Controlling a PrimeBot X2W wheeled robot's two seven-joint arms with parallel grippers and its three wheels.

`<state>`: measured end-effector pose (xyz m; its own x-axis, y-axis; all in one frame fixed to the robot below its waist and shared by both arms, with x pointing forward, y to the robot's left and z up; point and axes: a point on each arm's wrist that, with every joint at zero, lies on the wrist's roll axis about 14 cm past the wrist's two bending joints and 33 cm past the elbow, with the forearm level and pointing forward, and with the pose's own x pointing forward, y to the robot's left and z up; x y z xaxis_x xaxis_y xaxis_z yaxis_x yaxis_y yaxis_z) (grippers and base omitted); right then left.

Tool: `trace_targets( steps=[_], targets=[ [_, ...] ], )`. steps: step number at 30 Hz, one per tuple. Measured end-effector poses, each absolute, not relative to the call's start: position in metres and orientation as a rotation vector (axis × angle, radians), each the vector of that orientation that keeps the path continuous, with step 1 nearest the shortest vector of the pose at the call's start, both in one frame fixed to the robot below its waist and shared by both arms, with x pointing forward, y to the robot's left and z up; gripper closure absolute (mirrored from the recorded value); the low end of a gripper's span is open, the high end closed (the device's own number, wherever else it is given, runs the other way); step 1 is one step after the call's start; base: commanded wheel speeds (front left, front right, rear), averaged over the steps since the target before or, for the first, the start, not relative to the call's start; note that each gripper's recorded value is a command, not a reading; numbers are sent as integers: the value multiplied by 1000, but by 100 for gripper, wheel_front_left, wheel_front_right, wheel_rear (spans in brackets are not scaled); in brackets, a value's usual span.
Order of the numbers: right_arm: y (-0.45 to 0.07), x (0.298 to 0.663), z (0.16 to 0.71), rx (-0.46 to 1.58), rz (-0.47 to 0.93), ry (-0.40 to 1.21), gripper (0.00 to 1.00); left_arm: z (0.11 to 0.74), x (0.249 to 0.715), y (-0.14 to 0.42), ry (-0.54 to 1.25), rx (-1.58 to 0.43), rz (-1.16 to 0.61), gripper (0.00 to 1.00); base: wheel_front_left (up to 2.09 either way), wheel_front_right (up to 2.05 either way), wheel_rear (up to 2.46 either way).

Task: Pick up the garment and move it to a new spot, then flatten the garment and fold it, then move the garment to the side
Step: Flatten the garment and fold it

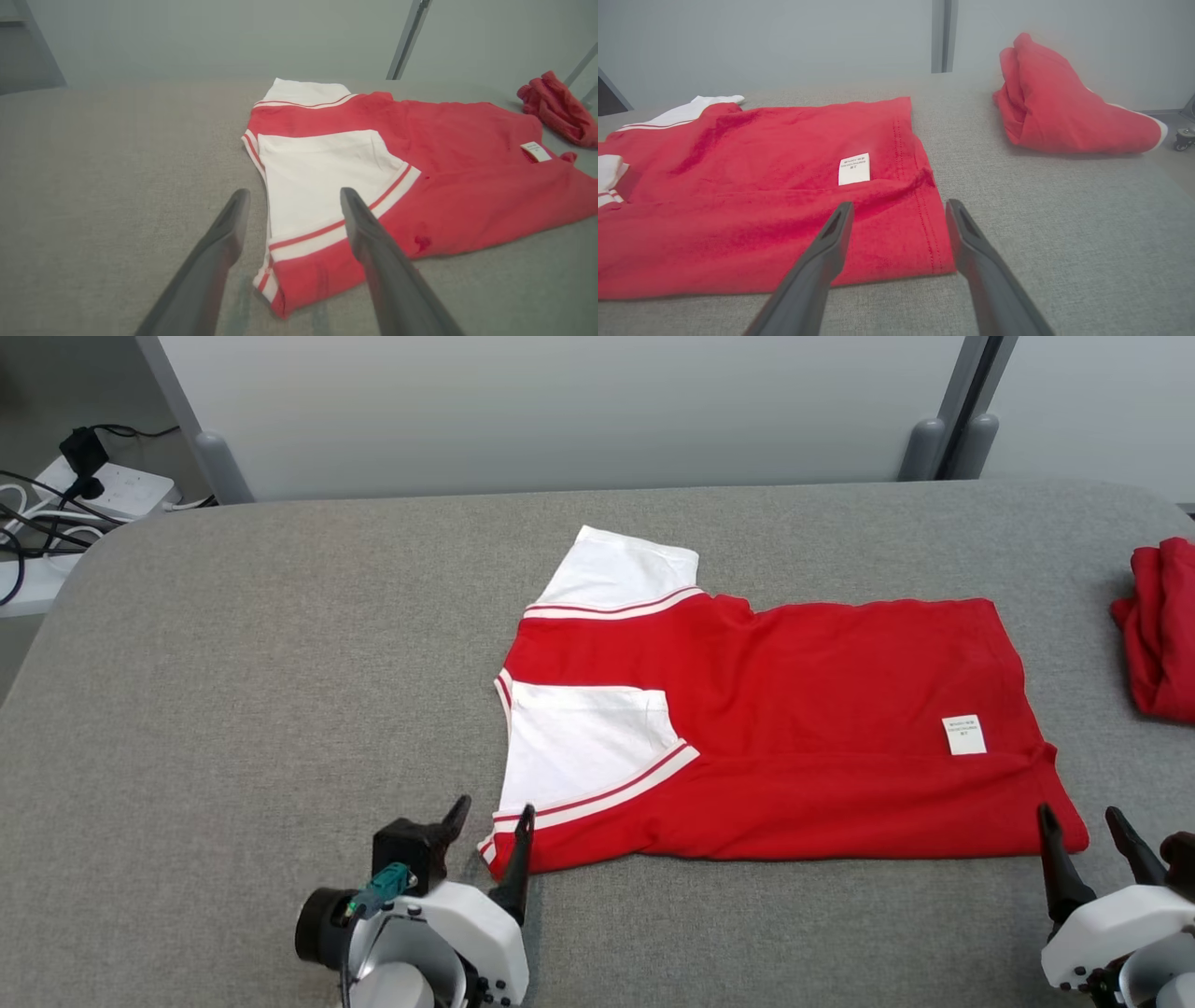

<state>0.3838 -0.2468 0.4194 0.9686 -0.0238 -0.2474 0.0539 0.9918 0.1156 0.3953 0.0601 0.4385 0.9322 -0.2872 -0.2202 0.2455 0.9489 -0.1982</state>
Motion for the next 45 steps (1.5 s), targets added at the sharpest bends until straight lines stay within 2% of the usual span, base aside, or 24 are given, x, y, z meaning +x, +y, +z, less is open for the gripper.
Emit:
trace_targets(
  steps=[13,19,20,21,22,23,24,44,45],
  targets=[
    [-246,383,406,122,-45,282,0,363,358,62,579,-101,-262,0,0,0,0],
    [-245,381,394,123,-43,320,0,366,373,60,551,-76,-270,0,0,0,0],
    [-245,380,392,123,-41,328,0,367,374,57,545,-75,-276,10,0,0,0],
    [-244,381,391,121,-38,333,0,365,373,56,550,-73,-278,42,0,0,0],
    [-244,382,391,121,-37,335,0,363,372,55,558,-72,-285,62,0,0,0],
    [-244,382,390,122,-39,338,0,363,372,53,559,-71,-289,92,0,0,0],
    [-246,382,388,122,-42,345,0,362,373,54,560,-68,-291,100,0,0,0],
    [-254,393,358,167,-86,480,0,361,387,69,542,-34,-270,100,0,0,0],
    [-254,395,358,168,-85,484,15,361,387,70,542,-33,-268,100,0,0,0]
  ],
)
